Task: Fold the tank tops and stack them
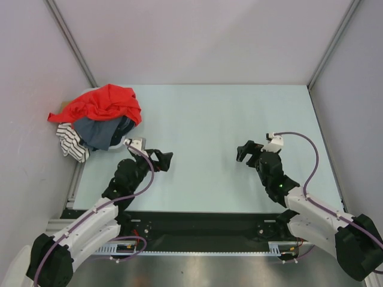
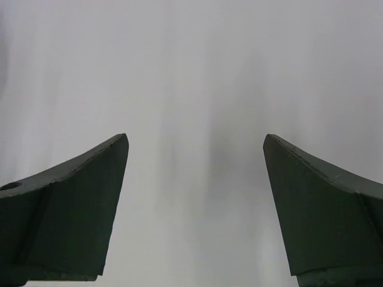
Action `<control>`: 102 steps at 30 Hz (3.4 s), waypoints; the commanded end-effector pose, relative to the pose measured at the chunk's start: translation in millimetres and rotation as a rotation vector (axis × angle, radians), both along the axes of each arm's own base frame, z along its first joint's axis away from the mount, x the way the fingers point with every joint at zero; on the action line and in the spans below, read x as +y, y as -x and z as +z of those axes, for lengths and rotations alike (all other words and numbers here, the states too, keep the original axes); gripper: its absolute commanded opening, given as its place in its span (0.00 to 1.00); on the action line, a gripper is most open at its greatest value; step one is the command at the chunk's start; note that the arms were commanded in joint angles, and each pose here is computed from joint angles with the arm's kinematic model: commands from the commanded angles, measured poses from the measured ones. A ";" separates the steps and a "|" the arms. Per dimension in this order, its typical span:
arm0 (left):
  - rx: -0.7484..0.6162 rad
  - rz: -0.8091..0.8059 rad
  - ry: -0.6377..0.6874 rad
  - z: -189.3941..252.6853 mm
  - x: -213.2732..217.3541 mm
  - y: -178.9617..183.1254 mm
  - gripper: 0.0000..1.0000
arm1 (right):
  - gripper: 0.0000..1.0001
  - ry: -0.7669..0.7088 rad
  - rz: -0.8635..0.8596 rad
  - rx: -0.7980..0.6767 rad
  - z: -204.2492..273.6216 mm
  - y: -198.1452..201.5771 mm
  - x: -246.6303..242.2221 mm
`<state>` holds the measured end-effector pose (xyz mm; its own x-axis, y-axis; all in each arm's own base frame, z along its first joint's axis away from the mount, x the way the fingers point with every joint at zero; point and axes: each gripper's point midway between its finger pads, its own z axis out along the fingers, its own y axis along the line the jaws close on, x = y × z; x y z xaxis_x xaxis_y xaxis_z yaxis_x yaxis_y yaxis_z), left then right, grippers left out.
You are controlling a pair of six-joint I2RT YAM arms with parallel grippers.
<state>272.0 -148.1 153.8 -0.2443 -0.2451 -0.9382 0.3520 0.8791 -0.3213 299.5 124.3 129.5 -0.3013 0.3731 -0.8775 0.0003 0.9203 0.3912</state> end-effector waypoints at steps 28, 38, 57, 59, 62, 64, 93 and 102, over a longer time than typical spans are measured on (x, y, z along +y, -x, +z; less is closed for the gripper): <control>0.306 0.836 -0.028 184.6 171.6 -145.7 1.00 | 0.98 -0.034 0.069 -0.089 14.9 3.9 7.6; 0.590 0.962 -0.102 82.6 228.9 -244.5 0.87 | 0.98 -0.041 0.084 -0.085 14.3 3.3 10.9; -0.267 0.898 0.147 440.7 187.8 -77.2 0.00 | 0.98 -0.032 0.080 -0.070 11.2 0.5 10.0; -0.375 0.874 0.201 480.5 184.0 -28.5 0.00 | 0.98 -0.030 0.082 -0.070 10.7 0.6 10.4; -0.505 0.761 0.316 520.3 173.5 14.0 0.00 | 0.98 -0.030 0.088 -0.068 10.5 0.3 11.8; -0.611 0.612 0.396 547.1 159.0 52.1 0.00 | 0.98 -0.029 0.088 -0.070 11.3 -0.5 11.9; 0.195 -0.198 0.070 251.8 -195.7 -48.8 1.00 | 0.99 -0.038 -0.041 -0.141 24.0 8.9 -21.5; 0.399 0.323 -0.193 119.5 -22.5 -0.1 1.00 | 0.99 -0.039 -0.009 -0.110 19.2 4.4 -12.0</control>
<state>293.7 -254.6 359.2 -0.4694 -0.2392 -0.8500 0.2157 0.9024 -0.3731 288.8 109.8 135.9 -0.2318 0.3913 -0.8906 -0.0246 0.9129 0.4075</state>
